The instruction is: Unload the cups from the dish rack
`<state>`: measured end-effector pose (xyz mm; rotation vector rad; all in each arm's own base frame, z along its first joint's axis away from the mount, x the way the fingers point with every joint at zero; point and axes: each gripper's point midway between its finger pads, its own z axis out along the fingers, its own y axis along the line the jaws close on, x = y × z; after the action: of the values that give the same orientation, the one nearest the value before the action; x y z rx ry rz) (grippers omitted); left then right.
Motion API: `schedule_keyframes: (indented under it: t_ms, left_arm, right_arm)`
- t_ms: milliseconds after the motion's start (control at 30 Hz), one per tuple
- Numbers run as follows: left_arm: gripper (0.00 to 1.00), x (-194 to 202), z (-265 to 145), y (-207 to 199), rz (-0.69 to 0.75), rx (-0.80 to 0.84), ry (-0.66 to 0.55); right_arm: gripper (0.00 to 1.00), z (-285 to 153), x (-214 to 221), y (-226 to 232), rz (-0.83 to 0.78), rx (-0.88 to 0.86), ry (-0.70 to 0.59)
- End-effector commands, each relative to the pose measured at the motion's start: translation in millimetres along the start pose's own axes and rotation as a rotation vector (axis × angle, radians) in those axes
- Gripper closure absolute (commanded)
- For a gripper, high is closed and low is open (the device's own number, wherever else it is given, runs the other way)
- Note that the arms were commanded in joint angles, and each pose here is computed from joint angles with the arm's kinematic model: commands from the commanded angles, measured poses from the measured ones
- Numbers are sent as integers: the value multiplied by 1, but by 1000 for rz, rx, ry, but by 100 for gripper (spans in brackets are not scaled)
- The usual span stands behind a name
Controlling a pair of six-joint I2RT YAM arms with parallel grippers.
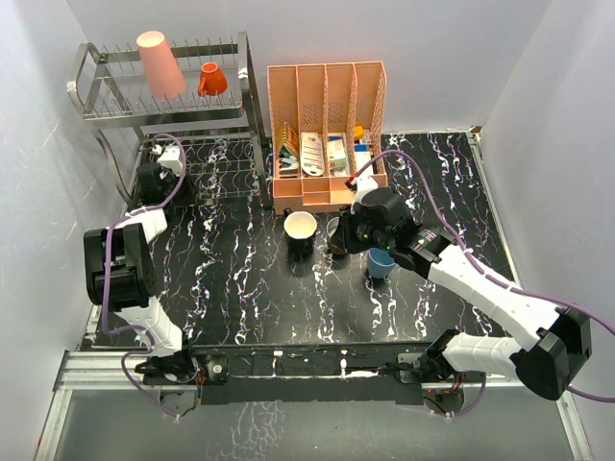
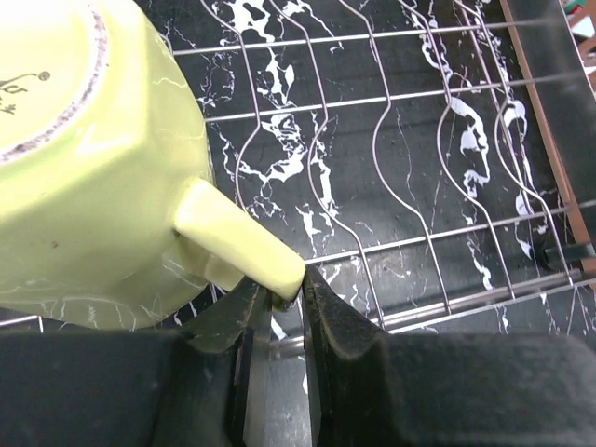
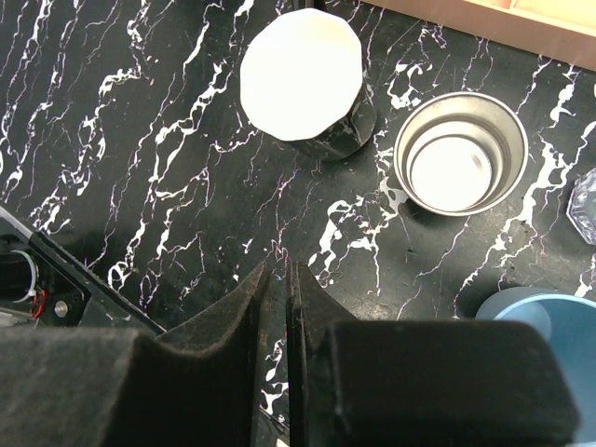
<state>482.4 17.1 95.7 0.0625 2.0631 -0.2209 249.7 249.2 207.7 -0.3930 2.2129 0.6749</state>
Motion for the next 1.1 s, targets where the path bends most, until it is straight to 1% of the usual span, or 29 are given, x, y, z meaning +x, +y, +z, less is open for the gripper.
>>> schedule_keyframes:
  t_ms: [0, 133, 367, 567, 833, 1067]
  left_arm:
    - [100, -51, -27, -24, 108, 124, -148]
    - [100, -74, -38, -38, 117, 187, -215]
    - [100, -100, -54, -54, 67, 244, -274]
    - [100, -112, -68, -68, -32, 294, -269]
    - [100, -135, -101, -101, -218, 431, -261]
    - [100, -148, -127, -120, -390, 518, -240]
  right_arm:
    - [85, -10, -20, 8, -18, -27, -92]
    - [86, -14, -22, 8, -20, -22, -103]
    - [88, -19, -23, 7, -20, -20, -112]
    - [90, -20, -26, 10, -21, -24, -112]
    - [91, -22, -33, 14, -9, -37, -129]
    - [92, -24, -39, 20, 5, -56, -144]
